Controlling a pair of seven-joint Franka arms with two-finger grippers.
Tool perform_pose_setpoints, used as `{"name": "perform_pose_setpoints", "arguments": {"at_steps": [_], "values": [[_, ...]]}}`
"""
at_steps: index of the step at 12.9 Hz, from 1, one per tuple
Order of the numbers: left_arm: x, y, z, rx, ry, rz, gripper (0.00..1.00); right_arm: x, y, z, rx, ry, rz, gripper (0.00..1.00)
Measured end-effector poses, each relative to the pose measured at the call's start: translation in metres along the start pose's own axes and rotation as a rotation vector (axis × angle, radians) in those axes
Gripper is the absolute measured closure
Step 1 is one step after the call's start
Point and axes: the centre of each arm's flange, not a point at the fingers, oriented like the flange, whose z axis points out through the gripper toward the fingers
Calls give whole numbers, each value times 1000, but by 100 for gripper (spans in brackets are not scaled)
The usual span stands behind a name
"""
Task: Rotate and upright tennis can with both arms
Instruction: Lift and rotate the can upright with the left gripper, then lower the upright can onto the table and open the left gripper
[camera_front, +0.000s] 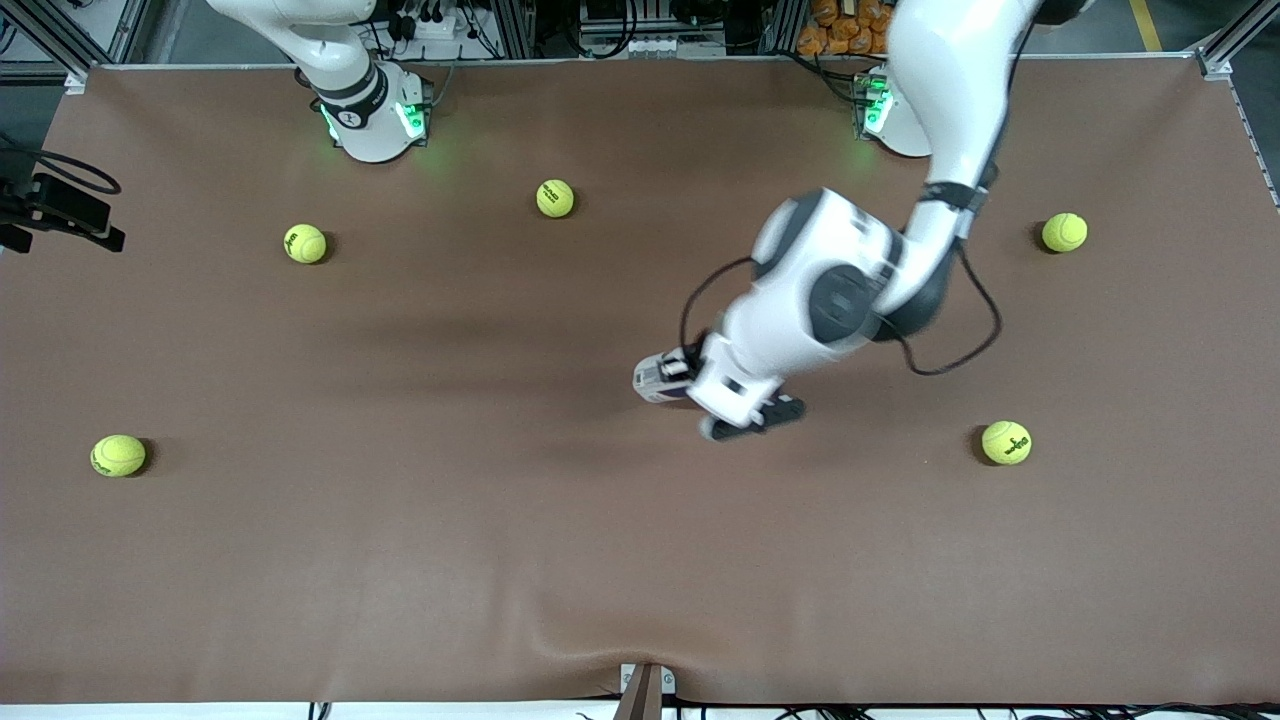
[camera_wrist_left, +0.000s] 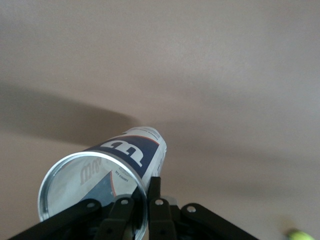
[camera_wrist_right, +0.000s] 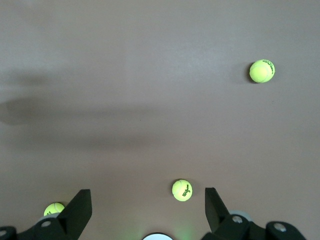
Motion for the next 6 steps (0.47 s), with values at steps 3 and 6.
{"name": "perform_pose_setpoints", "arguments": {"at_steps": [3, 6], "values": [[-51, 35, 21, 164, 141, 125, 96, 1, 2, 0, -1, 6, 5, 0], [-68, 45, 48, 233, 174, 185, 96, 1, 8, 0, 0, 8, 17, 0]]}}
